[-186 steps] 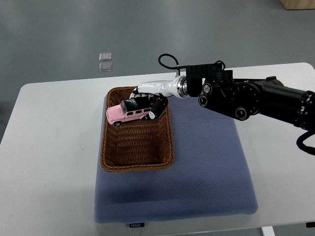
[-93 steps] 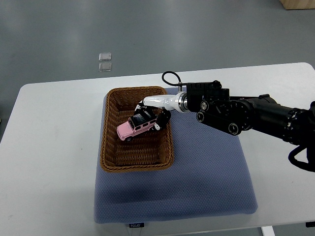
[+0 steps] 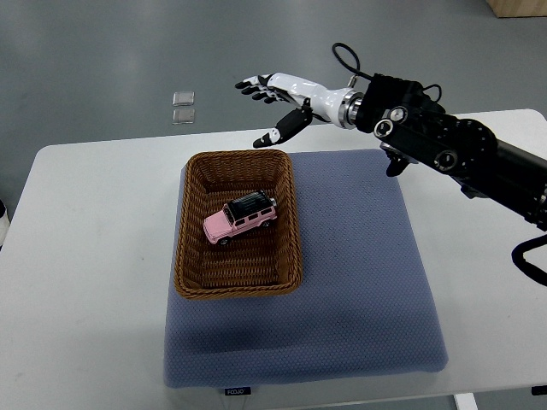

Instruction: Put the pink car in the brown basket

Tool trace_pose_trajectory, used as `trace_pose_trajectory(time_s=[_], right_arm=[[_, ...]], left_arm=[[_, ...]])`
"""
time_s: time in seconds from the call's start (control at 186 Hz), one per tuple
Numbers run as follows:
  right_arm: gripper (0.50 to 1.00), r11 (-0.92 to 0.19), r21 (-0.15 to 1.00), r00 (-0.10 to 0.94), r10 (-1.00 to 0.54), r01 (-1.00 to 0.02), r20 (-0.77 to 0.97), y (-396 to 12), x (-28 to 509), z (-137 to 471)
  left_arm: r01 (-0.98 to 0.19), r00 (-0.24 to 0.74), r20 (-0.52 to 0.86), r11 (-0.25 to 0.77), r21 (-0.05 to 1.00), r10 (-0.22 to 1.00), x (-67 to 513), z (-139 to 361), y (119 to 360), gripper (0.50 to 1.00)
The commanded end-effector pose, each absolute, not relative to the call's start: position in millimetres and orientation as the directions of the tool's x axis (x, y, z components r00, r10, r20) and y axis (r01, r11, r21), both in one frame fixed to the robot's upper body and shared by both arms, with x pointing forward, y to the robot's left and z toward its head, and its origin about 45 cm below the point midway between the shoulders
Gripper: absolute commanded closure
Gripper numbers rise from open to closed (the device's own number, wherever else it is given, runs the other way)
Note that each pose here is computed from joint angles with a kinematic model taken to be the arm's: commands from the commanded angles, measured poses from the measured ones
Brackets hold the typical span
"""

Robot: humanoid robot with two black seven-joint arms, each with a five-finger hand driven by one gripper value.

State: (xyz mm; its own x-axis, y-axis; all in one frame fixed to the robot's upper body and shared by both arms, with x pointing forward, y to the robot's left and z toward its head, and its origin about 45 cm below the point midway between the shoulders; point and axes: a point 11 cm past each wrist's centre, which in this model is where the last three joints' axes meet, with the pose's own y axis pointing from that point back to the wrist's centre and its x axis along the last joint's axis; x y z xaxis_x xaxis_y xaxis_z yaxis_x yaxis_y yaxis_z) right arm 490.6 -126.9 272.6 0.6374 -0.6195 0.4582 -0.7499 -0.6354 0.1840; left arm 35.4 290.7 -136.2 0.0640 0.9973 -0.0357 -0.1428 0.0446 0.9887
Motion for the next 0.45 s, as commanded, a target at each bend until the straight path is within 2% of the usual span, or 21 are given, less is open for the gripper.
trace_pose_trajectory(time_s=[0.0, 0.102, 0.221, 0.318, 0.441], right_arm=[[0.589, -0.533, 0.041, 0.532, -0.832, -0.845, 0.156, -179.9, 493.3, 266.0], [0.589, -0.370, -0.051, 0.372, -0.907, -0.928, -0.194, -222.6, 486.2, 243.9], [0.587, -0.198, -0.048, 0.195, -0.843, -0.979, -0.501, -260.4, 474.1, 215.7], [0.589, -0.141, -0.014, 0.118, -0.766, -0.990, -0.632, -264.5, 464.5, 194.8], [0.589, -0.127, 0.016, 0.082, -0.728, -0.992, -0.681, -260.3, 456.1, 178.3]], left_arm=[[-0.143, 0.063, -0.035, 0.044, 0.989, 0.997, 35.6, -136.2, 290.8, 0.500], [-0.142, 0.061, -0.036, 0.044, 0.989, 0.997, 35.5, -136.2, 290.8, 0.500], [-0.141, 0.061, -0.036, 0.044, 0.989, 0.997, 35.4, -136.2, 290.8, 0.500], [-0.141, 0.061, -0.036, 0.044, 0.989, 0.997, 35.4, -136.2, 290.8, 0.500], [-0.140, 0.064, -0.035, 0.044, 0.989, 0.997, 35.1, -136.3, 290.8, 0.500]])
